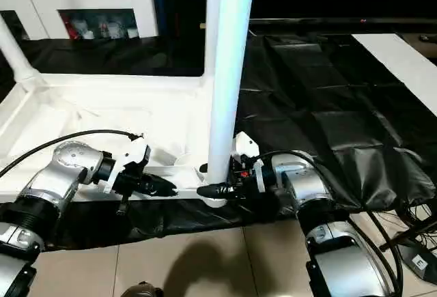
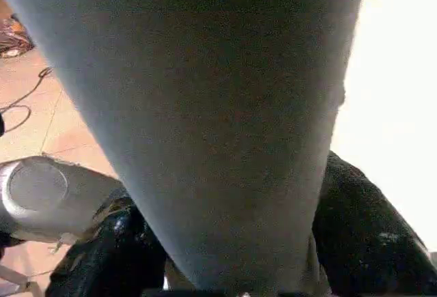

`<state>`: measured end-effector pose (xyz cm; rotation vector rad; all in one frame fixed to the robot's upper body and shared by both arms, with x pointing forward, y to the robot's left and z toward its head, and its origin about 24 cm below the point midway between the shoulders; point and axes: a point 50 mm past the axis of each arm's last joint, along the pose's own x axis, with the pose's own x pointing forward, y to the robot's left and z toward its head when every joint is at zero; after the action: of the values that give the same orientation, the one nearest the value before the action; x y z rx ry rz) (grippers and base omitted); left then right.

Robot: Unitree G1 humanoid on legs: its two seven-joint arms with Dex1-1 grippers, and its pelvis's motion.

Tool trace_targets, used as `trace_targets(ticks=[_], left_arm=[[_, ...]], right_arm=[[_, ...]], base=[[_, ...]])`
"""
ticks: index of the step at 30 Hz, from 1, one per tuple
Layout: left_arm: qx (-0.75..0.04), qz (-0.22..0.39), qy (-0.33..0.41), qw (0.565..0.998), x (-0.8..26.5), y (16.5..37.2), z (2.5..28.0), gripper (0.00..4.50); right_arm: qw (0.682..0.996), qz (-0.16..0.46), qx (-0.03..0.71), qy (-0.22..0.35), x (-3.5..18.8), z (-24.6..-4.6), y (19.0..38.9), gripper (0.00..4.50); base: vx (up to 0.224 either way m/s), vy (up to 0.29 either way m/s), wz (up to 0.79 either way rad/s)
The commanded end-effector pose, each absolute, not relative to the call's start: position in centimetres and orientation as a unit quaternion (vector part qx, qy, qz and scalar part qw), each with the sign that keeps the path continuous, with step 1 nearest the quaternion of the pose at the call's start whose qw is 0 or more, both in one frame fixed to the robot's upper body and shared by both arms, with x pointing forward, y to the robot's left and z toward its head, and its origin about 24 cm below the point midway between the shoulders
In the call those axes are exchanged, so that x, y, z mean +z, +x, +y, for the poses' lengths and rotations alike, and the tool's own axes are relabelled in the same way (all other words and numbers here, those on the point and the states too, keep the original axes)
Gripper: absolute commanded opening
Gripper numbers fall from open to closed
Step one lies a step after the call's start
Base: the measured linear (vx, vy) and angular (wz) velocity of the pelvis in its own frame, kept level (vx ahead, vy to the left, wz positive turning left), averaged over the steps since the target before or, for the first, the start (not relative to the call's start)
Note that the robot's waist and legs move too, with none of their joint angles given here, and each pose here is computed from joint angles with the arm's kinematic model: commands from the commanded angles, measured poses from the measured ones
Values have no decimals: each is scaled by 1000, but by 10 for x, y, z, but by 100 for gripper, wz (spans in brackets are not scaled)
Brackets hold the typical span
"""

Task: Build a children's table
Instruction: Rotate leg to tighten

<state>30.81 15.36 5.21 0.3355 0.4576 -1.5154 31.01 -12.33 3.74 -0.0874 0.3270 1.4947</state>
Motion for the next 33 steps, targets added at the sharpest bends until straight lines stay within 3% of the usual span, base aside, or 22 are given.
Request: trace_targets(ticks=[1, 3, 4, 5, 7, 9, 12, 16, 18, 21, 27, 29, 33], left_arm=[[-654, 185, 155, 717, 53, 316, 131, 0], [-632, 185, 154, 737, 53, 320, 129, 0], [-632, 185, 154, 737, 53, 320, 129, 0], [-609, 182, 144, 759, 53, 325, 124, 0], [-590, 178, 137, 776, 52, 328, 115, 0], [-566, 175, 131, 795, 51, 331, 104, 0], [-519, 167, 119, 830, 50, 338, 87, 0], [-501, 161, 114, 843, 49, 338, 76, 0], [-503, 160, 110, 842, 45, 334, 68, 0], [-510, 162, 112, 838, 43, 332, 68, 0], [-519, 158, 119, 832, 46, 332, 79, 0], [-535, 154, 125, 821, 47, 330, 84, 0], [-577, 150, 129, 793, 49, 325, 94, 0]], right_arm=[[740, 150, 656, -20, 30, -99, 310, 250], [769, 148, 622, -21, 28, -98, 315, 249], [769, 148, 622, -21, 28, -98, 315, 249], [808, 147, 570, -23, 26, -96, 322, 245], [854, 145, 500, -14, 24, -92, 331, 239], [893, 145, 425, 10, 22, -87, 339, 223], [929, 148, 337, 27, 20, -78, 345, 211], [943, 145, 298, 32, 21, -70, 347, 207], [945, 128, 300, 26, 24, -58, 346, 259], [943, 118, 309, 28, 26, -54, 346, 280], [937, 100, 334, 10, 30, -69, 348, 331], [928, 95, 359, -4, 31, -75, 348, 353], [896, 98, 433, -9, 33, -86, 343, 353]], base=[[0, 0, 0], [0, 0, 0], [0, 0, 0], [0, 0, 0], [0, 0, 0], [0, 0, 0], [0, 0, 0], [0, 0, 0], [0, 0, 0], [0, 0, 0], [0, 0, 0], [0, 0, 0], [0, 0, 0]])
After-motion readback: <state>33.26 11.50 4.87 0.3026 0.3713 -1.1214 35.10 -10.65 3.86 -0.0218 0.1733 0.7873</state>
